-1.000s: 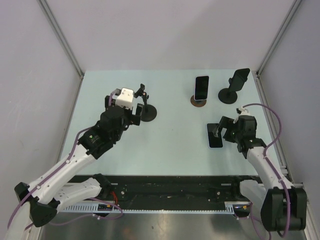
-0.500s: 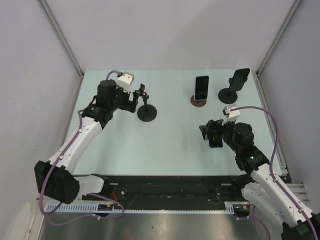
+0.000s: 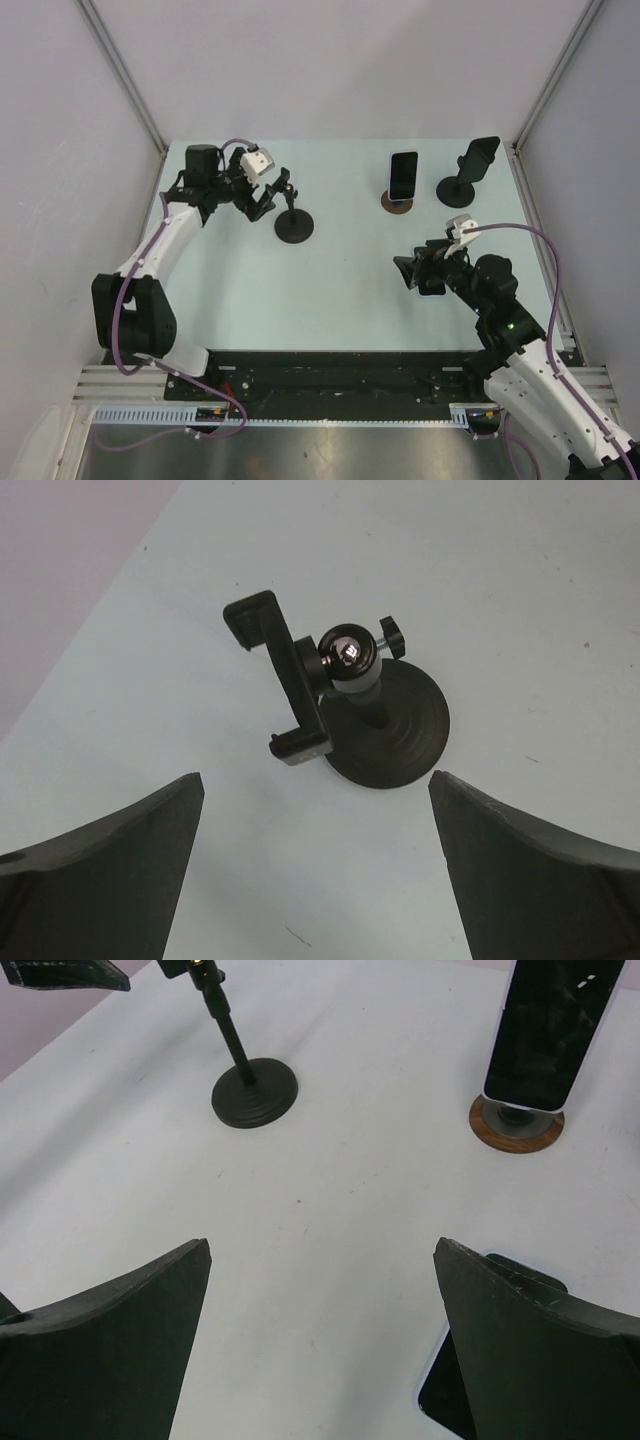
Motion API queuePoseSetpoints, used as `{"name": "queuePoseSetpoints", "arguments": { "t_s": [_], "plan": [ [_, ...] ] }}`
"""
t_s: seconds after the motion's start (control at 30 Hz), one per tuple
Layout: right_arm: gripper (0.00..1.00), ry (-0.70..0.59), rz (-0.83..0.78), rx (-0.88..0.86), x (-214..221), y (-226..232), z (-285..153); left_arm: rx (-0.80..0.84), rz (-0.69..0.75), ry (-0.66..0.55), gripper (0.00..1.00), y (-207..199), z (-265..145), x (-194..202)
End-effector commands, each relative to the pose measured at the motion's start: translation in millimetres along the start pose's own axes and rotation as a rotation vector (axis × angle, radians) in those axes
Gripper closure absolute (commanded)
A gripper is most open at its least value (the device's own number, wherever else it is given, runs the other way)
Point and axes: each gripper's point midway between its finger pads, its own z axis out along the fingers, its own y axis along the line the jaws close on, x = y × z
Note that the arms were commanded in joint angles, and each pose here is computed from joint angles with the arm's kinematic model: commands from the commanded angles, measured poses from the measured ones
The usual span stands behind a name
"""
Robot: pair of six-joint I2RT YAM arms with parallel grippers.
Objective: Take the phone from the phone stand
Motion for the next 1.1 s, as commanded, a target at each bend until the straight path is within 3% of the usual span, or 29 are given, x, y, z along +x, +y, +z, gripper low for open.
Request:
{"name": "queuePoseSetpoints", "arguments": {
  "t_s": [0.0,0.07,0.23,0.57,0.77,1.07],
  "plan": [
    [0.01,-0.039,-0.031,-0.058,-8.6,10.5,-0.4,0.125,0.207,-0.176,0.0,1.4,-0.3,-38.9],
    [0.01,-0.043,-0.031,-0.064,-9.3,11.4,-0.2,0.158,0.182,-0.177,0.01,2.2,7.4,-32.5],
    [0.01,-0.037,-0.034,-0.072,-6.1,12.1,2.4,0.287,0.133,-0.247,0.18,-7.9,21.2,-33.2],
    [0.01,-0.036,-0.036,-0.08,-5.9,13.3,2.5,0.32,0.1,-0.269,0.4,-21.8,10.0,-38.5],
    [0.01,-0.032,-0.034,-0.087,-4.6,14.5,2.4,0.328,0.058,-0.269,0.47,-29.6,1.8,-40.9],
    [0.01,-0.035,-0.03,-0.094,-4.0,16.1,0.9,0.3,0.016,-0.196,0.48,-33.1,8.0,-20.8]
  ]
}}
